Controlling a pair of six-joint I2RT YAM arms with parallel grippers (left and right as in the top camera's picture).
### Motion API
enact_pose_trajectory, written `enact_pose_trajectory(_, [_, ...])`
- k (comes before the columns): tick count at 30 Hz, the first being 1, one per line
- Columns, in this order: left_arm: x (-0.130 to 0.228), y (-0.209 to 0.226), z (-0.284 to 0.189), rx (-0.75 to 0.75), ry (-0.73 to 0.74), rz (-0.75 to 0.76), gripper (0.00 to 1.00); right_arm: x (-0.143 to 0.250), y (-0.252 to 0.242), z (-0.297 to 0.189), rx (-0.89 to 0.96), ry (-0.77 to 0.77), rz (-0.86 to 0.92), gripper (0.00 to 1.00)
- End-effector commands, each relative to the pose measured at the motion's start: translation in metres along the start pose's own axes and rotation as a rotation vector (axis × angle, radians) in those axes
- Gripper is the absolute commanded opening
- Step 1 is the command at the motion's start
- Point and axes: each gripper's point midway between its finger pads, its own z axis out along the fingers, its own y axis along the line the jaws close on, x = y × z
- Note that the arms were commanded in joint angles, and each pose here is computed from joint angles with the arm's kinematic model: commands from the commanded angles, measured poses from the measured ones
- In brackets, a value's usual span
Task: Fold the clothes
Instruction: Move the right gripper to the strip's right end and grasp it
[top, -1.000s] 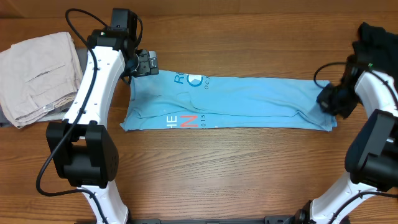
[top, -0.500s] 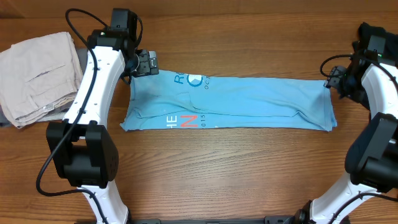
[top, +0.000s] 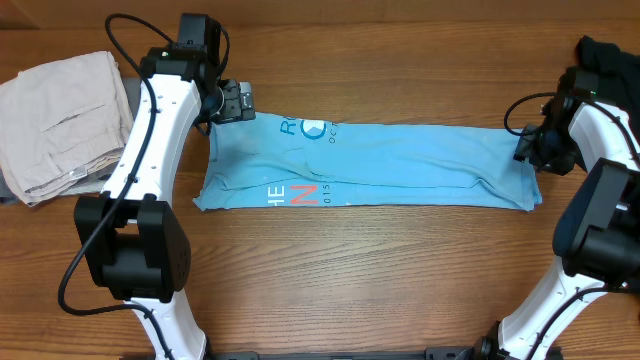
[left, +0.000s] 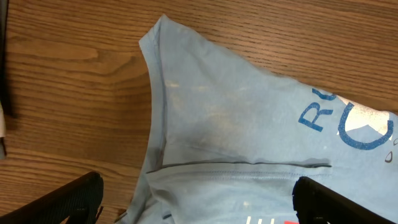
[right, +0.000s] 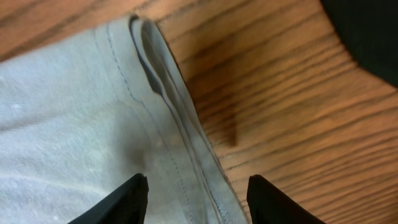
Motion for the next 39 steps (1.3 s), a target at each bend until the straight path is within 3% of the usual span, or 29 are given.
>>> enact_pose_trajectory(1, [-0.005,0.003,-0.005,-0.005,-0.020,-0.001,1.00,-0.004,-0.005,0.000,-0.003,-0.017,-0.016,0.56])
enact_pose_trajectory(19, [-0.005,0.003,-0.005,-0.005,-0.020,-0.001,1.00,0.013,0.016,0.028,-0.167,-0.012,-0.024,0.57])
enact_pose_trajectory(26, [-0.005,0.003,-0.005,-0.005,-0.020,-0.001,1.00,0.015,0.017,0.033,-0.172,-0.014,-0.025,0.49])
enact_pose_trajectory(33, [-0.005,0.003,-0.005,-0.005,-0.020,-0.001,1.00,0.019,0.014,0.033,-0.154,0.002,-0.024,0.49])
enact_pose_trajectory(39, [-0.005,0.003,-0.005,-0.005,-0.020,-0.001,1.00,0.021,0.013,0.033,-0.151,0.008,-0.023,0.28])
